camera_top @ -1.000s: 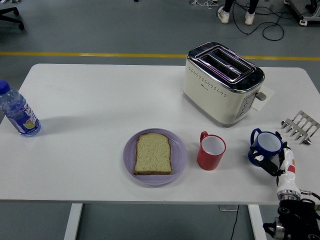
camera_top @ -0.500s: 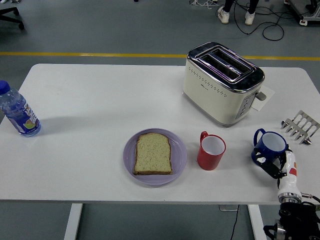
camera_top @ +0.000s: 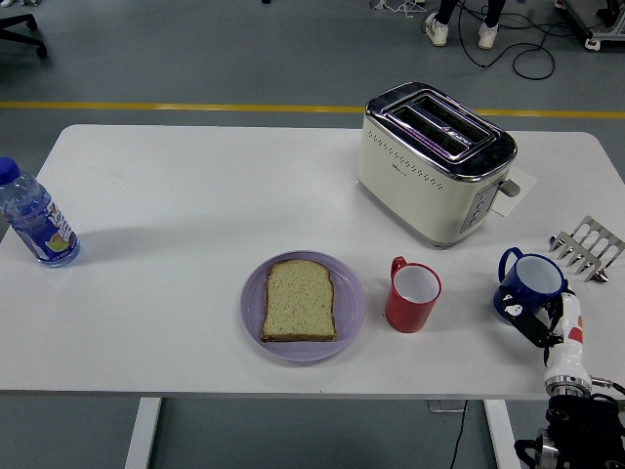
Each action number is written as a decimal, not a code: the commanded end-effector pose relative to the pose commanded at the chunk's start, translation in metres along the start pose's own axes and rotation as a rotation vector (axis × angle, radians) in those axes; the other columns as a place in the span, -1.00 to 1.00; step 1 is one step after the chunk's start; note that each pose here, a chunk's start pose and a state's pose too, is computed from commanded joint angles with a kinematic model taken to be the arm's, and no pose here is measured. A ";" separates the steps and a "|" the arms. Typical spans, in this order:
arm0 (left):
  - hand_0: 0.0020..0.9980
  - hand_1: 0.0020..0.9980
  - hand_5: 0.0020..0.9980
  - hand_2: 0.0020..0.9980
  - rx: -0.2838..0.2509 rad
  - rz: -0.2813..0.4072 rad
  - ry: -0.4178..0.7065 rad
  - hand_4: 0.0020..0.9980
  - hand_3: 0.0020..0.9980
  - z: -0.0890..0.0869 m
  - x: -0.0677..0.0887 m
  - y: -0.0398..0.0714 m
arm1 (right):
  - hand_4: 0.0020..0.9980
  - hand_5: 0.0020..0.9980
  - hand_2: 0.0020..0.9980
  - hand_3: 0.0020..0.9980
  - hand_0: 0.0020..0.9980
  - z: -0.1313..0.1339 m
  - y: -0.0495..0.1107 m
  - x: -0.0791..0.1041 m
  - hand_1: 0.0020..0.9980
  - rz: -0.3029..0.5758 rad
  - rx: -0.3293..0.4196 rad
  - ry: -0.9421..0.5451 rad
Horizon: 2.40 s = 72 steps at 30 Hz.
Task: Pick up the cup,pour liquid into bread,place the cup on the desk
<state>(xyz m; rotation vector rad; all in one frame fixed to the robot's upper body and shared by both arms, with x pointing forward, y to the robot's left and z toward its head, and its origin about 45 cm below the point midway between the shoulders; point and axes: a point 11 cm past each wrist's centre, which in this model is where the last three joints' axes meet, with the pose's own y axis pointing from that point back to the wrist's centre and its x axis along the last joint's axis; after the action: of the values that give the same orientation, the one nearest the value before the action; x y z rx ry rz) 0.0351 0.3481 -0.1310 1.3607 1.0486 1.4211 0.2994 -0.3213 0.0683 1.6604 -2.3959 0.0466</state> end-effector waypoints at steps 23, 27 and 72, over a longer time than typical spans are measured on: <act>0.27 0.28 0.73 0.30 -0.004 -0.002 0.005 -0.52 0.01 0.002 -0.001 0.000 | 0.20 -1.00 0.19 0.16 -0.08 -0.044 -0.006 0.013 -0.03 0.043 0.107 -0.055; 0.27 0.28 0.73 0.30 -0.005 -0.001 0.004 -0.53 0.01 0.003 -0.001 0.000 | 0.21 -1.00 0.18 0.13 -0.06 -0.060 -0.009 0.017 -0.05 0.009 0.122 -0.065; 0.27 0.28 0.73 0.30 0.008 0.000 0.009 -0.52 0.01 -0.004 0.001 0.000 | 0.12 -1.00 0.15 0.16 -0.12 -0.225 0.003 -0.075 -0.09 -0.490 0.175 0.621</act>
<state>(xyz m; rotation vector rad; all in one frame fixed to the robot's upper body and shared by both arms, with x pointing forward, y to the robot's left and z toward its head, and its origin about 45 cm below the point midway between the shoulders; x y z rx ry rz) 0.0311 0.3491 -0.1311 1.3613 1.0612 1.4252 0.3591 -0.2167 0.2723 1.9044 -1.5351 0.6032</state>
